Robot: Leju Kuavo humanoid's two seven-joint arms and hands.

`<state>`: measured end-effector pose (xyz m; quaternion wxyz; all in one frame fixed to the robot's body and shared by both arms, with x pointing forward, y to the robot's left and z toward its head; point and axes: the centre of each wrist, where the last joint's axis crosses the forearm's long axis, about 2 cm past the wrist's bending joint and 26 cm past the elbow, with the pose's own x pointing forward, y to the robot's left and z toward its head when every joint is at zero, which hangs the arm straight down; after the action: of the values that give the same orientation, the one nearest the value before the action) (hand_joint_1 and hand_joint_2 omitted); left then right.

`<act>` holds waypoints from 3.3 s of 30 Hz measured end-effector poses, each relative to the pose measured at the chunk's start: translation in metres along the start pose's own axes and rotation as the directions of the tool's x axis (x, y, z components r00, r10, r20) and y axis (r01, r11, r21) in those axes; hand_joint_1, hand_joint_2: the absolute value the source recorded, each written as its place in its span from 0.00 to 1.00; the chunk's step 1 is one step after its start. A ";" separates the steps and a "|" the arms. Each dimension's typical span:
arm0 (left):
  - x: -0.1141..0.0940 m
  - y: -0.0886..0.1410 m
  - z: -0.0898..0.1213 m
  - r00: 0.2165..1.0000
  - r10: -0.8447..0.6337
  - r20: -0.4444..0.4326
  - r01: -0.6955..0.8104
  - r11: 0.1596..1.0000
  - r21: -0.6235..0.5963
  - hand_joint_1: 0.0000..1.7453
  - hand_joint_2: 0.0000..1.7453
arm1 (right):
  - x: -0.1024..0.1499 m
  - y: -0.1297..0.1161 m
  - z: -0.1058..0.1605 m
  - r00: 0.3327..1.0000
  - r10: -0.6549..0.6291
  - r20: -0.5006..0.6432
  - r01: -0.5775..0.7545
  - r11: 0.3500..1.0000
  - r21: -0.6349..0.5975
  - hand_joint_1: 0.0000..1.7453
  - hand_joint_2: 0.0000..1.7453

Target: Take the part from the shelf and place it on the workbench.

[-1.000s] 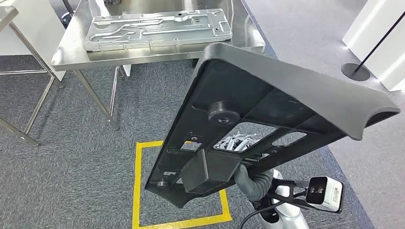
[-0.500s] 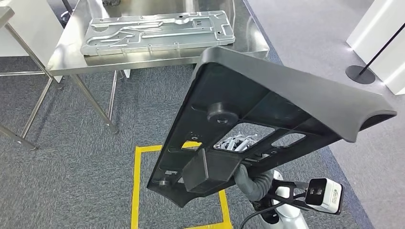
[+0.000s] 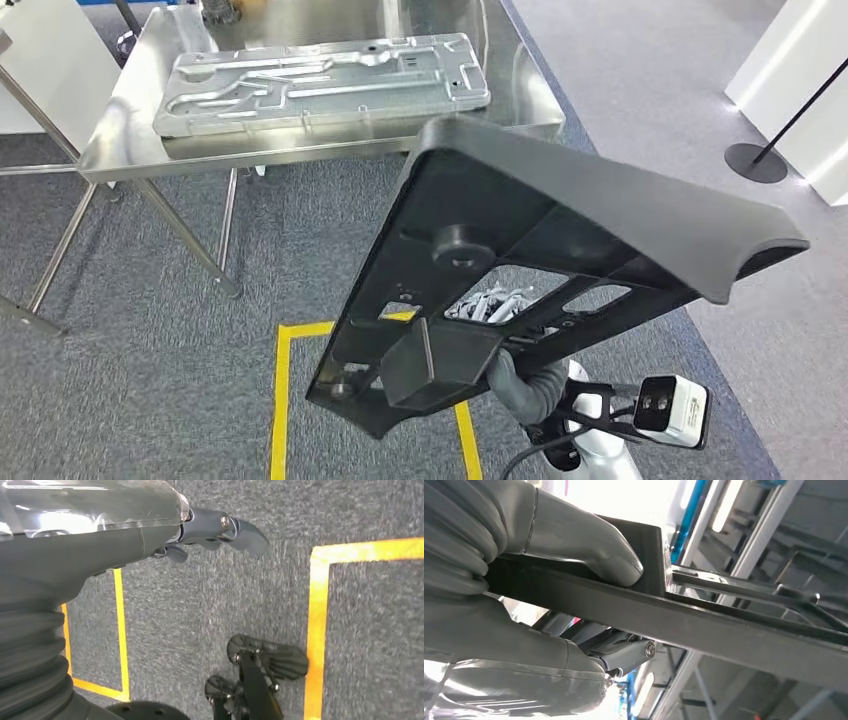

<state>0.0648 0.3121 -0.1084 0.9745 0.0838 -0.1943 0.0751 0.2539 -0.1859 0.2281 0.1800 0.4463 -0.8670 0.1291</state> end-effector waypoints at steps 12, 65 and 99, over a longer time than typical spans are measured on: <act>0.002 -0.001 0.000 1.000 0.002 0.011 -0.002 1.000 -0.002 0.00 1.00 | -0.002 -0.001 0.001 1.000 -0.001 -0.010 0.001 1.000 0.009 1.00 1.00; -0.006 -0.003 0.002 1.000 0.004 -0.001 -0.004 1.000 -0.004 0.00 1.00 | -0.002 -0.004 -0.013 1.000 0.027 -0.008 -0.028 1.000 -0.009 1.00 1.00; -0.011 -0.002 0.003 1.000 0.017 0.005 -0.017 1.000 0.004 0.00 1.00 | 0.009 -0.001 0.002 0.999 0.035 0.036 -0.034 0.999 -0.030 1.00 1.00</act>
<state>0.0537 0.3080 -0.1101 0.9731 0.0843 -0.1973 0.0834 0.2494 -0.1935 0.2305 0.1684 0.4308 -0.8796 0.1112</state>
